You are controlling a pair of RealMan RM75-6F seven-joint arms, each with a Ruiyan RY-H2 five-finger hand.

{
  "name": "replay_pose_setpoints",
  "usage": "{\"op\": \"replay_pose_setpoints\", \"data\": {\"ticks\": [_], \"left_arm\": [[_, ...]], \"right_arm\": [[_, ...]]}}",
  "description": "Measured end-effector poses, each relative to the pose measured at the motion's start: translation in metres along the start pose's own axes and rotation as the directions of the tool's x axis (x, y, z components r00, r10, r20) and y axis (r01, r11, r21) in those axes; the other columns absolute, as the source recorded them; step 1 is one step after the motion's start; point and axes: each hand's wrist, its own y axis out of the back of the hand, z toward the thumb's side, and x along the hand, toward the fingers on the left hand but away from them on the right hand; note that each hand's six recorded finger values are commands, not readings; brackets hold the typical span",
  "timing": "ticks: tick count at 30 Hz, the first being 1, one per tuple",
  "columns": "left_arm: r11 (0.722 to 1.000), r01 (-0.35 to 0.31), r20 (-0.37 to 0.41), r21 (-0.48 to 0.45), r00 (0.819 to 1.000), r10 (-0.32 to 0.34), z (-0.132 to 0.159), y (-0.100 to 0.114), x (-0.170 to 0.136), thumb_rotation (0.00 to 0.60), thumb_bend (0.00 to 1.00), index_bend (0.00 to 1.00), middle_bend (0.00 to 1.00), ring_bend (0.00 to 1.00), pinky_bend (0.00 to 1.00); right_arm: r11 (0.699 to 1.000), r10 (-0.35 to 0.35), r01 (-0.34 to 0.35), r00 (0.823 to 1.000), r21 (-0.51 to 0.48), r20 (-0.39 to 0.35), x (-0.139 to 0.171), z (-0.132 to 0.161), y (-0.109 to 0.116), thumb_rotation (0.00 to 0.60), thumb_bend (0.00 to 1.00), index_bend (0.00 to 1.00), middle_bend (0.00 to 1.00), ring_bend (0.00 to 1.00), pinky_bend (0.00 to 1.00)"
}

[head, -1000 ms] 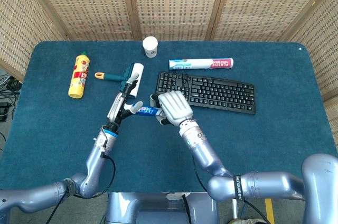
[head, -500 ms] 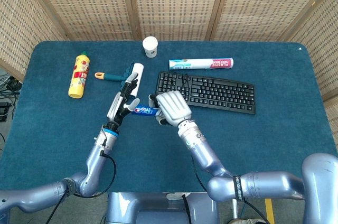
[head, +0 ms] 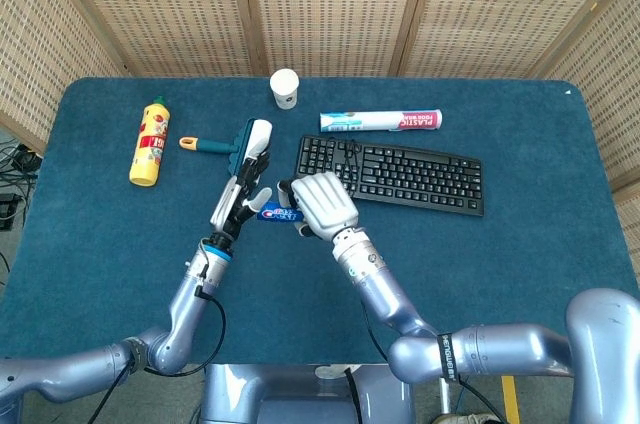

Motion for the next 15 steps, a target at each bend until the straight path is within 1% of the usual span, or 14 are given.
{"op": "replay_pose_setpoints", "data": {"ticks": [7, 15], "left_arm": [[1.0, -0.005, -0.001, -0.023, 1.0, 0.005, -0.0013, -0.0066, 0.0015, 0.235, 0.0, 0.0, 0.0, 0.0, 0.0], [0.998, -0.022, 0.007, -0.059, 1.0, 0.022, -0.0013, -0.0085, 0.0024, 0.235, 0.0, 0.0, 0.0, 0.0, 0.0]], "right_arm": [[1.0, 0.001, -0.001, 1.0, -0.013, 0.004, -0.0013, 0.0, -0.0017, 0.6, 0.74, 0.71, 0.7, 0.6, 0.65], [0.999, -0.004, 0.004, 1.0, -0.037, 0.007, -0.0027, 0.0011, -0.0003, 0.6, 0.74, 0.71, 0.71, 0.6, 0.65]]}}
